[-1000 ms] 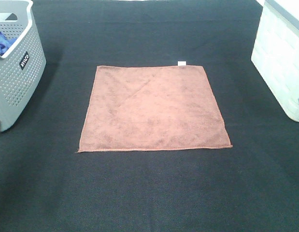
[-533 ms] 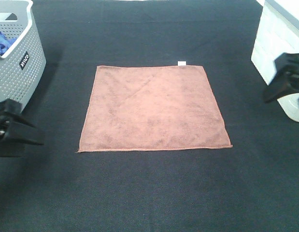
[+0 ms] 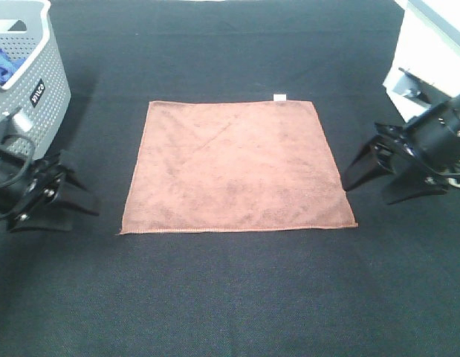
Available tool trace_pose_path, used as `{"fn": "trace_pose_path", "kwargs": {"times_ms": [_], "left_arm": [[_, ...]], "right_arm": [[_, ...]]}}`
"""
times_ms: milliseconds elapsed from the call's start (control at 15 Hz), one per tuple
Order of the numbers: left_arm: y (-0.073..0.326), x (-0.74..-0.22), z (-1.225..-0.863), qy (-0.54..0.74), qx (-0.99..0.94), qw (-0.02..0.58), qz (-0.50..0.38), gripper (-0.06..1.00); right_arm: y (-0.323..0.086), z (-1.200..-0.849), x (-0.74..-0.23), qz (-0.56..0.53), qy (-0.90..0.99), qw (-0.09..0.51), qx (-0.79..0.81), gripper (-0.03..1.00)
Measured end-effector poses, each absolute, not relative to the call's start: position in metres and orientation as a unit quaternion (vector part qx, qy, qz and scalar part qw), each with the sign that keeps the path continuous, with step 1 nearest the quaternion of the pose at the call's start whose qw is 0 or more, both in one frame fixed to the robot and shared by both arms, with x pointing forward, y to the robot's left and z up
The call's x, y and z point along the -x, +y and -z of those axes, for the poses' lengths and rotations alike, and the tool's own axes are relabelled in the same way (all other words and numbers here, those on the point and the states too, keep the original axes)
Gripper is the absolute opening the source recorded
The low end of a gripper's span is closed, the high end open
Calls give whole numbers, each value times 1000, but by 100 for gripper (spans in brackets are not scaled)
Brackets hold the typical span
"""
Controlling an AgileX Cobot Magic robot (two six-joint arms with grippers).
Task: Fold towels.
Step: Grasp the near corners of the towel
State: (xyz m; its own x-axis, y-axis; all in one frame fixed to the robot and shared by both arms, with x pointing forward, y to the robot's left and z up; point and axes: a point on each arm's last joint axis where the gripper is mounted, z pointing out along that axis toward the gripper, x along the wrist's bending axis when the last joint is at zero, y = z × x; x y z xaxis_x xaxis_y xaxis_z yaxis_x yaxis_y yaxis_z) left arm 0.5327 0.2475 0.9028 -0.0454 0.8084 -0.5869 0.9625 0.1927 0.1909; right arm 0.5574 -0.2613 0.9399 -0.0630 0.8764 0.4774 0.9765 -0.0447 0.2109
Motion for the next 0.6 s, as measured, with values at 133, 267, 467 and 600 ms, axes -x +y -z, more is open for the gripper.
{"fn": "trace_pose_path", "kwargs": {"times_ms": [133,267,467,600], "left_arm": [[246,-545,-892,707,-622,310,131,55],[245,-551,-881,707,-617,316,136,55],[244,-554,-861,716,-606,313,148,58],[243,-554,-856,716,-605,314,151,59]], "right_arm": [[-282,-925,-579,265,-661,120,691,72],[-291,-917,-587,264,-656,122,696,72],[-288,-905,-592,263,-668,114,687,72],[-284,-899,-593,258,-674,113,683,72]]}}
